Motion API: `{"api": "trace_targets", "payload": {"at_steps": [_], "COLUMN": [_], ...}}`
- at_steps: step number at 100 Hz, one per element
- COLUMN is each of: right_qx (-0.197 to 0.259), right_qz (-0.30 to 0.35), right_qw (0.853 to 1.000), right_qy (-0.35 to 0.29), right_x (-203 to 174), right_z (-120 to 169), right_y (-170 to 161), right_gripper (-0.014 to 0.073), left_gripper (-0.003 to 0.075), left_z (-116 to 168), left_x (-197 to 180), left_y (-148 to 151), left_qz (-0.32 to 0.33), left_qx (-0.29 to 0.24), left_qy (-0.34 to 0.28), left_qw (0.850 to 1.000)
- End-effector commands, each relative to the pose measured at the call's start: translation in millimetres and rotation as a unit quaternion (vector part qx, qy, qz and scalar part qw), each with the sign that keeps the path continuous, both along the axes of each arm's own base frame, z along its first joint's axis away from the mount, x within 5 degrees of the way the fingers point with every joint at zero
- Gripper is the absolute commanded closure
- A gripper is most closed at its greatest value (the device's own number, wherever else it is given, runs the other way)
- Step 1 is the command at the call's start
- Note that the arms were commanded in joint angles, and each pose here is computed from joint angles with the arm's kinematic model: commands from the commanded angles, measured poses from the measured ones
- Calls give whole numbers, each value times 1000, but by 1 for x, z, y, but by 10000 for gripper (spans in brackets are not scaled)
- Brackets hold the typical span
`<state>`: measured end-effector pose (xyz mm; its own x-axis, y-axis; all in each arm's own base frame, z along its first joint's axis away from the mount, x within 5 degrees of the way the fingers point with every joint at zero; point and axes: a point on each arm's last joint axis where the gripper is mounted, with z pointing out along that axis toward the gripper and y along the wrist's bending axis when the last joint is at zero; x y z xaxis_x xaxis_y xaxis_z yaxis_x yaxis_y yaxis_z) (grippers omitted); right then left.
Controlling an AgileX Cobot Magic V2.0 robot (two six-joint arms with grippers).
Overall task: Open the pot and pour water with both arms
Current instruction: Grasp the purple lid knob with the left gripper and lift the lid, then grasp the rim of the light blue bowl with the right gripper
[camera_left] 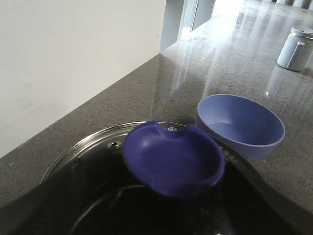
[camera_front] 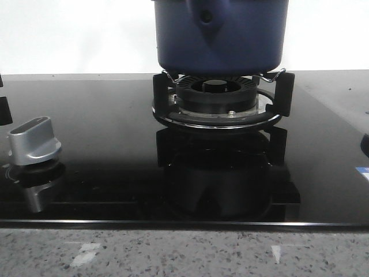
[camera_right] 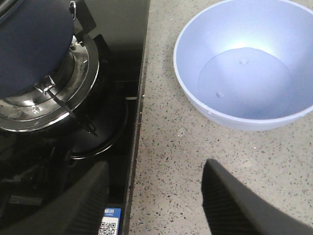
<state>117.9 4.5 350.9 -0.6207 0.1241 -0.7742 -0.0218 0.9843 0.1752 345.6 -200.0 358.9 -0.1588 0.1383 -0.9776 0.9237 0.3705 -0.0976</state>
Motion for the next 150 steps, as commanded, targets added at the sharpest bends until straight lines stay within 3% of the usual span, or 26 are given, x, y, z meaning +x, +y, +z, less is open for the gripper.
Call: {"api": "trace_targets", "payload": {"at_steps": [1, 98, 107, 131, 150], "right_qx": [-7, -7, -7, -7, -10], "right_qz": [-3, -2, -2, -2, -3], "right_qw": [999, 999, 999, 999, 999], "right_qy": [-39, -36, -36, -36, -36], "right_x": [3, 3, 3, 3, 3], "right_z": [14, 13, 13, 13, 13], "right_y": [-1, -1, -1, -1, -1], "right_gripper": [213, 213, 213, 213, 213], "left_gripper": [200, 211, 257, 478, 493], "left_z": [31, 15, 15, 15, 15], "left_x": [-8, -6, -6, -6, -6], "left_y": [-2, -29, -29, -29, -29], "left_qz": [-10, -14, -14, -15, -17], "left_qx": [-40, -35, -35, -35, -35], "left_qy": [-28, -17, -17, -17, -17], "left_qw": [999, 999, 999, 999, 999]}}
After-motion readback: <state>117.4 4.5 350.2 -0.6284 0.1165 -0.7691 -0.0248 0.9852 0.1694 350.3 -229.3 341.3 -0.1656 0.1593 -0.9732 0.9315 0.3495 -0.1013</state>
